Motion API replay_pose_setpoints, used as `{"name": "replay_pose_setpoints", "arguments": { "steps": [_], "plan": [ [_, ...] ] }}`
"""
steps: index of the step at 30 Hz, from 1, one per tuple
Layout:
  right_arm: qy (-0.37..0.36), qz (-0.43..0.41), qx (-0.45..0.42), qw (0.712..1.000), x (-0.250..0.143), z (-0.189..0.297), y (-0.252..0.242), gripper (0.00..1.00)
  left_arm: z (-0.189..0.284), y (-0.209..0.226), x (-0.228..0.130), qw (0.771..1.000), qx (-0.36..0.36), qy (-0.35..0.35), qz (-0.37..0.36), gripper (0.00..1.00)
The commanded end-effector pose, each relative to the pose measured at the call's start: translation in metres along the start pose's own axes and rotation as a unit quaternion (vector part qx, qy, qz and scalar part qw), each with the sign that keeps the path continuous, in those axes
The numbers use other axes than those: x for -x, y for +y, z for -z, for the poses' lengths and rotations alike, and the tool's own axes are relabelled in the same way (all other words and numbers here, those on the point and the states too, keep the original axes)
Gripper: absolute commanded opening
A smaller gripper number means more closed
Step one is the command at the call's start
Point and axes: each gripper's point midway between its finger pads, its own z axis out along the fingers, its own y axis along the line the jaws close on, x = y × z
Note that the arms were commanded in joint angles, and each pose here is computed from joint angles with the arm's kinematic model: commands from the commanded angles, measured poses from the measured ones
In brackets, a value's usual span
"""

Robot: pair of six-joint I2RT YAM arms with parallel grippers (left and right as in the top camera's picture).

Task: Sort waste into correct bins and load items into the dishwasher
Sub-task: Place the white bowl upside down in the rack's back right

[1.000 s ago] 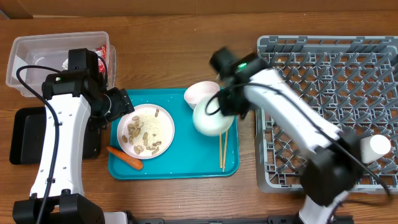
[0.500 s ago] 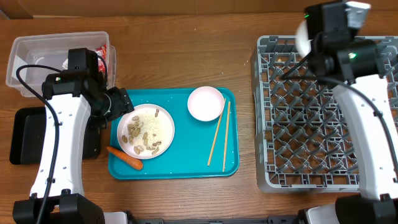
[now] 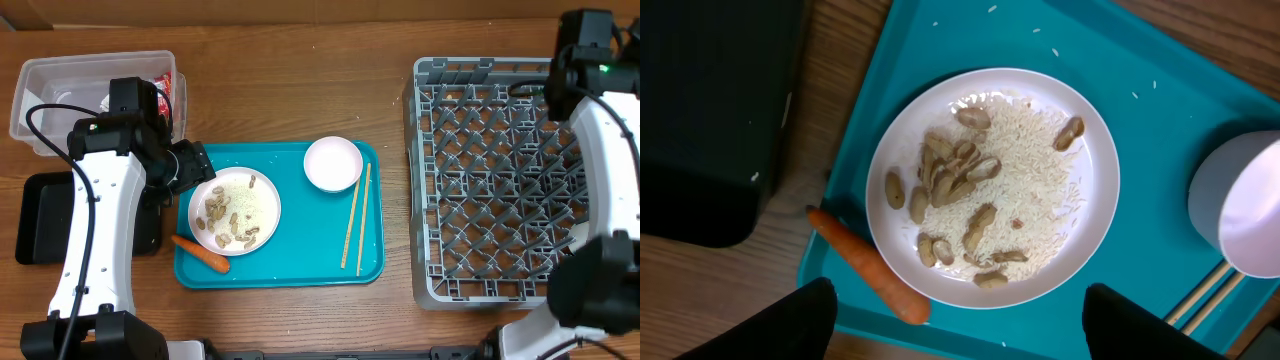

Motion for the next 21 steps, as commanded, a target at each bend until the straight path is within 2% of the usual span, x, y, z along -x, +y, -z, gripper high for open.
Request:
{"name": "replay_pose_setpoints", "arguments": {
  "steps": [1, 10, 14, 21],
  "plan": [
    [0.006, 0.03, -0.076, 0.997, -0.01, -0.033, -0.005, 0.04, 0.009, 0.0, 0.005, 1.0, -0.002, -0.021, -0.01, 0.81],
    [0.039, 0.11, -0.087, 0.989, -0.05, -0.065, 0.042, 0.04, 0.01, -0.002, 0.008, 1.0, -0.006, -0.027, -0.011, 0.8],
    [0.037, 0.118, -0.067, 0.99, -0.065, -0.052, 0.067, 0.04, 0.01, -0.003, 0.008, 1.0, -0.008, -0.026, -0.011, 0.8],
    [0.074, 0.14, 0.03, 0.987, -0.091, -0.023, 0.108, 0.06, 0.009, -0.002, 0.007, 1.0, -0.007, -0.025, -0.011, 0.8]
  ]
}}
